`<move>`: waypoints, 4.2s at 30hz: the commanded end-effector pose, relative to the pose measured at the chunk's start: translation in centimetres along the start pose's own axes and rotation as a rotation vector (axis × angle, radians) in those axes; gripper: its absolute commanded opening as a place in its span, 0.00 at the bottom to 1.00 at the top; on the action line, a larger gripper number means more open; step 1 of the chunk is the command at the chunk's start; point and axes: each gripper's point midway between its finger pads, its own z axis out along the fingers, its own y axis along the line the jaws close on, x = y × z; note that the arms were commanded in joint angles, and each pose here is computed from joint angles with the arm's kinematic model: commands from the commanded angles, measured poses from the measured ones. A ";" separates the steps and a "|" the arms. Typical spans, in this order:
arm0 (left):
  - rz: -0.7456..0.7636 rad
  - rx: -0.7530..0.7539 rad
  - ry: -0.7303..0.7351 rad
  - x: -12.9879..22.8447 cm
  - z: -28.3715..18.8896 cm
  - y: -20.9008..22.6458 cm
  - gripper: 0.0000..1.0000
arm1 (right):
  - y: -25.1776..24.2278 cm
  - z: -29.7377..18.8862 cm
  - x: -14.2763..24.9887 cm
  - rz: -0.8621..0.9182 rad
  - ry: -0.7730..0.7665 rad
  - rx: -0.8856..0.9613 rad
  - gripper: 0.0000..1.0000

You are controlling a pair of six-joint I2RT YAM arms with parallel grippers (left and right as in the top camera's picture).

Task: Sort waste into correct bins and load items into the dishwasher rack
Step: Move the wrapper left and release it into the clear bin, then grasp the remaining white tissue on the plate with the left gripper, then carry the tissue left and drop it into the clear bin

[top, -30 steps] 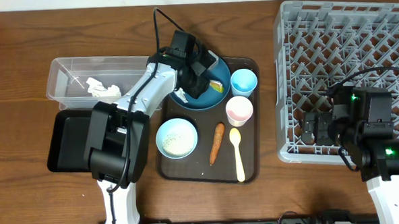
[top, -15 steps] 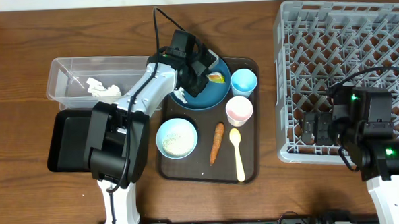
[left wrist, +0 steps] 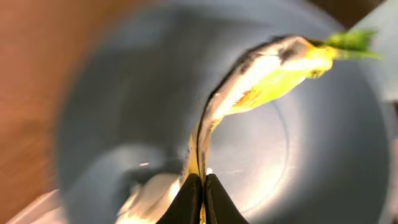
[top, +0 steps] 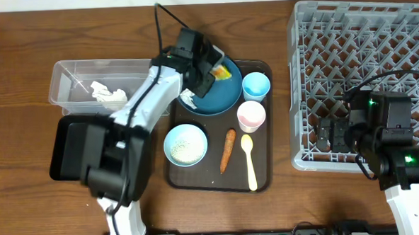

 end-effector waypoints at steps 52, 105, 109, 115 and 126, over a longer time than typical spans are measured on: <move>-0.500 -0.124 0.048 2.7 -7.1 3.3 0.66 | -0.4 -0.4 -0.5 0.013 -0.015 0.013 0.99; -0.633 -0.425 -0.047 5.5 -16.5 11.3 0.06 | -0.4 -0.4 -0.5 0.013 -0.012 0.014 0.99; -0.756 -0.460 -0.013 8.4 -16.4 13.9 0.06 | -0.4 -0.4 -0.4 0.013 -0.011 0.013 0.99; -0.853 -0.460 0.004 10.2 -15.9 15.4 0.09 | -0.4 -0.4 -0.4 0.013 -0.011 0.013 0.99; -0.854 -0.443 0.001 10.1 -15.8 15.2 0.42 | -0.4 -0.4 -0.3 0.013 -0.008 0.013 0.99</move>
